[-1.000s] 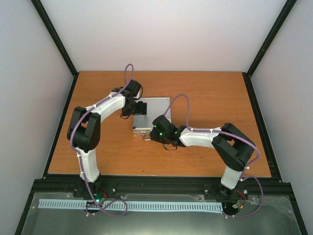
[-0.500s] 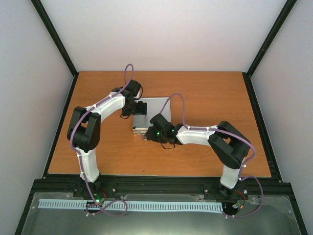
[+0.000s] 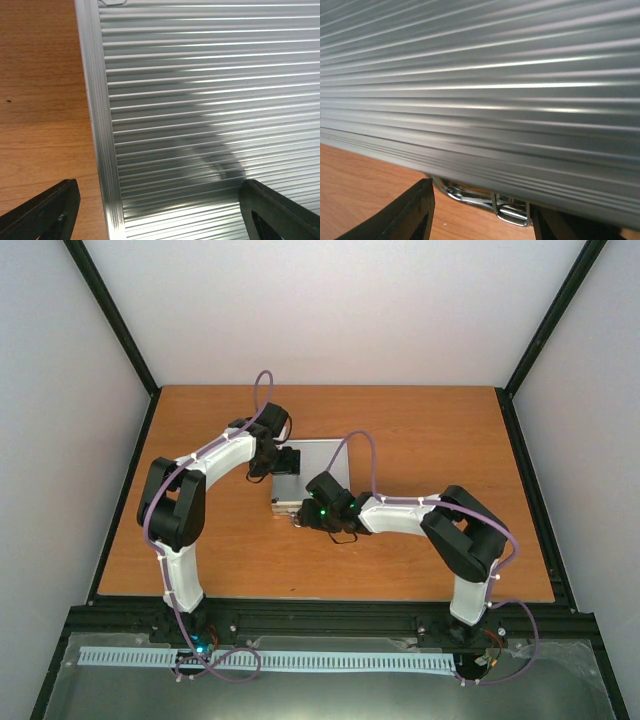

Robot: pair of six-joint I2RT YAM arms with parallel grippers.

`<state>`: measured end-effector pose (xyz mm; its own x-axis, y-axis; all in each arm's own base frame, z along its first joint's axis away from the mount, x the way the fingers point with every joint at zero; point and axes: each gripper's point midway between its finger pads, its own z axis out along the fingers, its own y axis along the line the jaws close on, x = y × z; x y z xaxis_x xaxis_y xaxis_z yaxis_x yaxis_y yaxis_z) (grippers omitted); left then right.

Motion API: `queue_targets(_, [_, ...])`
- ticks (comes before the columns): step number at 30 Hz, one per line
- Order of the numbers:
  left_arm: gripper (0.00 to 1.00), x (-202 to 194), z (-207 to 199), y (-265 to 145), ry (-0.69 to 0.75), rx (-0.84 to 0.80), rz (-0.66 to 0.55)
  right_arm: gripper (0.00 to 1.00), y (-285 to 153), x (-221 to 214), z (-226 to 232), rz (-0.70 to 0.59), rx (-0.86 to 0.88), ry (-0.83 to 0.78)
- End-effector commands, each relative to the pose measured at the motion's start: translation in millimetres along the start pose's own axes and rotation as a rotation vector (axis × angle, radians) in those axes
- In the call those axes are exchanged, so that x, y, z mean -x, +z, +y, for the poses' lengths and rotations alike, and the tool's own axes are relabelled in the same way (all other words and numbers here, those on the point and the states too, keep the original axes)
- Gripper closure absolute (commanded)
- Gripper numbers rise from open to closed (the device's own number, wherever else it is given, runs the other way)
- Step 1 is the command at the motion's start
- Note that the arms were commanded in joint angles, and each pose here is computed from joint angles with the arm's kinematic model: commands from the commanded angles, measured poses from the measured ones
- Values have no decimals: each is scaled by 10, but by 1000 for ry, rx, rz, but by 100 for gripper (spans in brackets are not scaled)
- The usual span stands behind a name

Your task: Pack up texas hold em set

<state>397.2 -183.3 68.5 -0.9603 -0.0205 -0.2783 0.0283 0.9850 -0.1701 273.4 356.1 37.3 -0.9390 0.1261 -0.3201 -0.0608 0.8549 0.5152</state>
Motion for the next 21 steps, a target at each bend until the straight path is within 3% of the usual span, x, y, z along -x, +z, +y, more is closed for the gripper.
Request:
queue_targets(1, [10,-323,255,308,15,108,133,46,68,-67,174,36,103,-4])
queue_targets(6, [10,-335,263,314,16,110,136,46,140,-144,327,81,203,17])
queue_targets(21, [10,-362,269,317,15,109,140,45,-167,-89,360,71,240,91])
